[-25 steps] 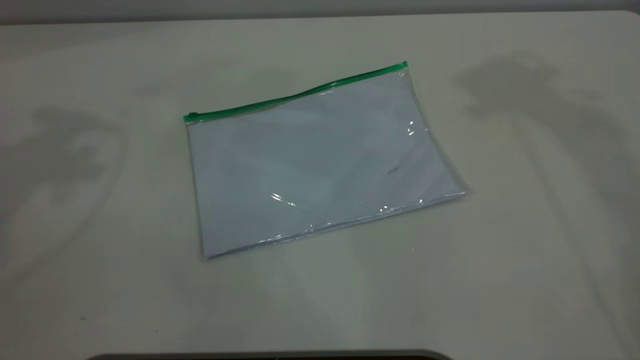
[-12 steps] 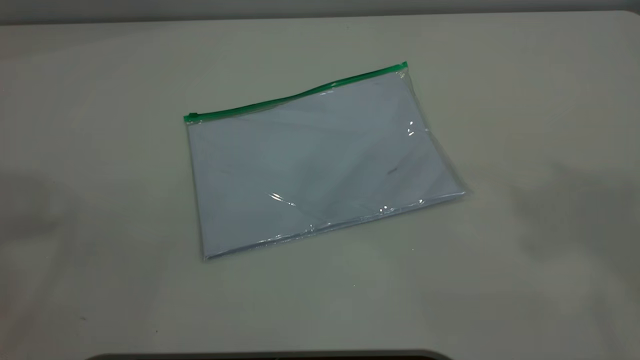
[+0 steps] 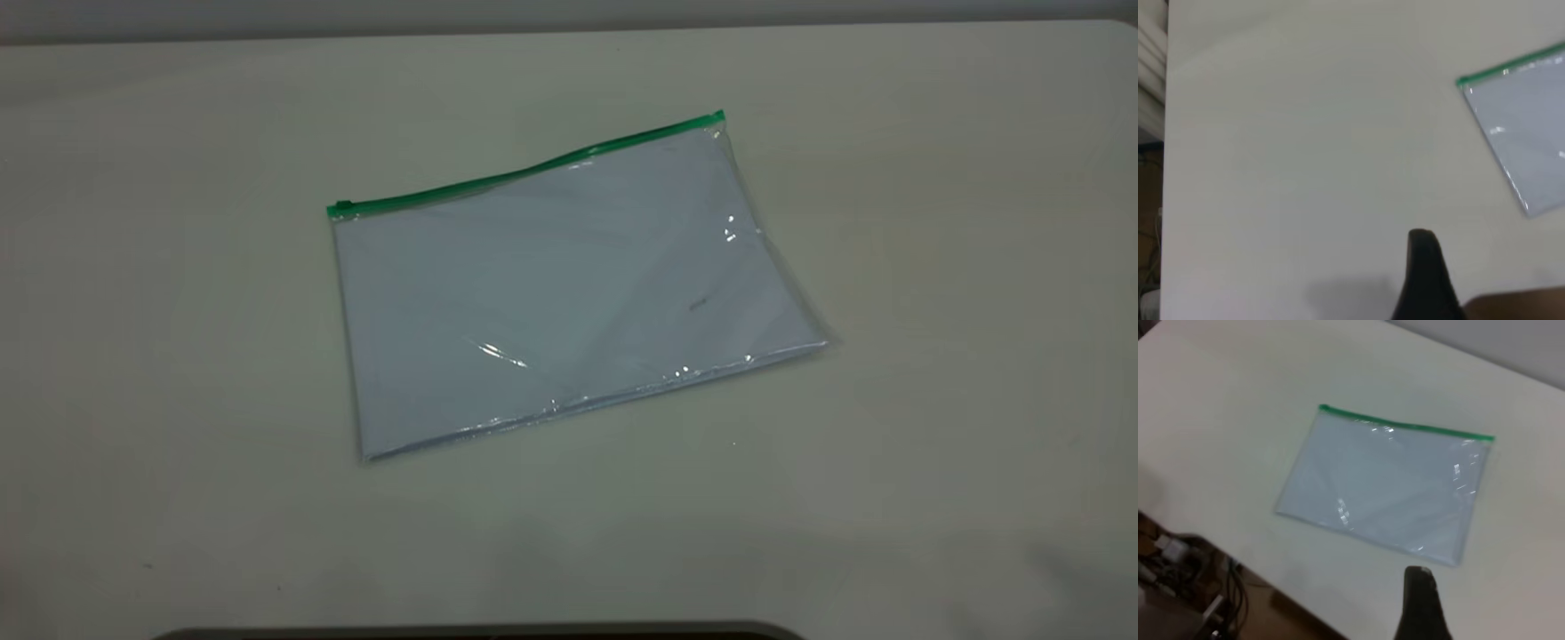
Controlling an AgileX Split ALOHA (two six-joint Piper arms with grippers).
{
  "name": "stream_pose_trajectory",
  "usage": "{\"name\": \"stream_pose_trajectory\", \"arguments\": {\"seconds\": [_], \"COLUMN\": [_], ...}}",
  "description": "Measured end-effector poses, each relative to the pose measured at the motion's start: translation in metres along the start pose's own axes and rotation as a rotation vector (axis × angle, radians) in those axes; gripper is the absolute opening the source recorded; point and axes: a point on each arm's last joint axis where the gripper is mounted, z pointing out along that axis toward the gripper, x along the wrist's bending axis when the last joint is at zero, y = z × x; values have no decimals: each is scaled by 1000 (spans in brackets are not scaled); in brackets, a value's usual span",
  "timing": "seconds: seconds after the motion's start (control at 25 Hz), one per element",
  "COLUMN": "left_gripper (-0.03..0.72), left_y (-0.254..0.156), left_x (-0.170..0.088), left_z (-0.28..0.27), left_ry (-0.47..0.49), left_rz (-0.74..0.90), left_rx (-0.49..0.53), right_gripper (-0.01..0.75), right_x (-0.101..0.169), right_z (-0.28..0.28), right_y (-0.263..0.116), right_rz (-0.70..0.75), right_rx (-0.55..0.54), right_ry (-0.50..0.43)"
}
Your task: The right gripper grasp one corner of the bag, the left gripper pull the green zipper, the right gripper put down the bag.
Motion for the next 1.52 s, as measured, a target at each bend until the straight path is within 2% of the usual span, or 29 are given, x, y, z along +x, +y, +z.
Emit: {"name": "stream_pose_trajectory", "arguments": {"seconds": [0.28, 0.6, 0.96, 1.32, 1.52], "left_gripper": [588, 588, 588, 588, 588], "left_y": [-87, -145, -161, -163, -163], "left_x": [-12, -19, -21, -20, -20], "left_z": [4, 24, 47, 53, 53], "left_ry": [4, 7, -1, 0, 2], "left_rz": [-1, -3, -59, -59, -59], "left_rx": [-29, -52, 13, 14, 13], "right_gripper": [578, 578, 578, 578, 578], "right_x": [14, 26, 41, 23, 16], "right_z": [6, 6, -8, -8, 3], "right_y": [-61, -107, -138, -172, -183], "right_rz": [18, 7, -55, -14, 3], "right_rx": [24, 1, -102, -67, -60], "right_ry": [9, 2, -44, -311, -353]}}
